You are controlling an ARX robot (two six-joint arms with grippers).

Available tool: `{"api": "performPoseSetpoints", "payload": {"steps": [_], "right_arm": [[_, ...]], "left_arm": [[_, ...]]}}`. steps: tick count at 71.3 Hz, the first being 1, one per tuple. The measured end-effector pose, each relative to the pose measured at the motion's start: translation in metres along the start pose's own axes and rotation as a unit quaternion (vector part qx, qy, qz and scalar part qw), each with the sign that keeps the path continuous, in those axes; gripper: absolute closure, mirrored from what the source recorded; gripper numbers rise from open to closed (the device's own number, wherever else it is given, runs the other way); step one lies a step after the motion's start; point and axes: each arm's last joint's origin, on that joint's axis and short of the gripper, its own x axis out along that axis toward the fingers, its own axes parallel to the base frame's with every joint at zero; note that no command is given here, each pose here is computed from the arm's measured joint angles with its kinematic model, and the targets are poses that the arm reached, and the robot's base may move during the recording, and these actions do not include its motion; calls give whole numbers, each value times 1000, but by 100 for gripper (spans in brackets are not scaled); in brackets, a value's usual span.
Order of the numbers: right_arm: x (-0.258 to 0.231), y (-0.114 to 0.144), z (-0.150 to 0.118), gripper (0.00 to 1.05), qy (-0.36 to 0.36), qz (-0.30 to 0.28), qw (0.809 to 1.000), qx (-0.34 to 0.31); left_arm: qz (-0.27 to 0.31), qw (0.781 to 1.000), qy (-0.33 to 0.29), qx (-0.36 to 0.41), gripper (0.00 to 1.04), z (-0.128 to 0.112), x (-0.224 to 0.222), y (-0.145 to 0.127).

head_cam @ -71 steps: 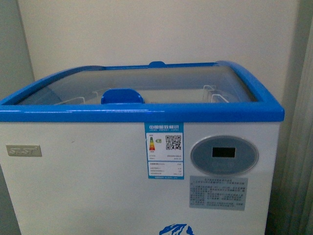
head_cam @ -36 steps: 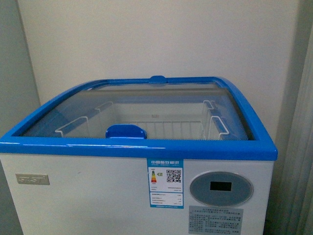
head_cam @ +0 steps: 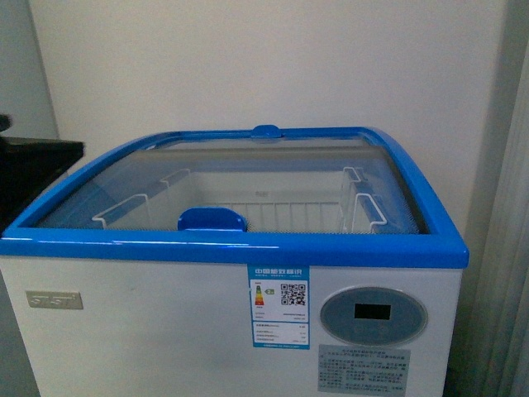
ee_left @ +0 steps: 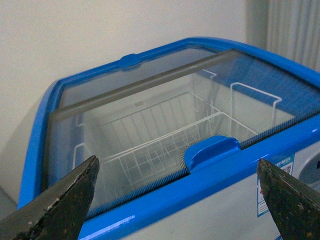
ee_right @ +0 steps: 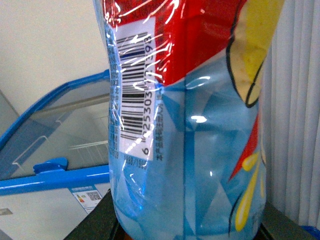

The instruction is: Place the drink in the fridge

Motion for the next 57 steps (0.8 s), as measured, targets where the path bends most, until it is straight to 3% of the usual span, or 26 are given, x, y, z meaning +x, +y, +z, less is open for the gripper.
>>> {"api": "performPoseSetpoints", "payload": {"steps": [14, 26, 57], "right_arm": [[0, 0, 0, 65, 0, 0, 1000, 0], [0, 0, 0, 65, 0, 0, 1000, 0], [0, 0, 0, 65, 0, 0, 1000, 0]], "left_arm": [[-105, 984, 20, 141, 8, 10, 40, 3], [-138, 962, 38, 234, 8, 5, 63, 9], [-190, 938, 42, 287, 8, -8, 108, 1]]}}
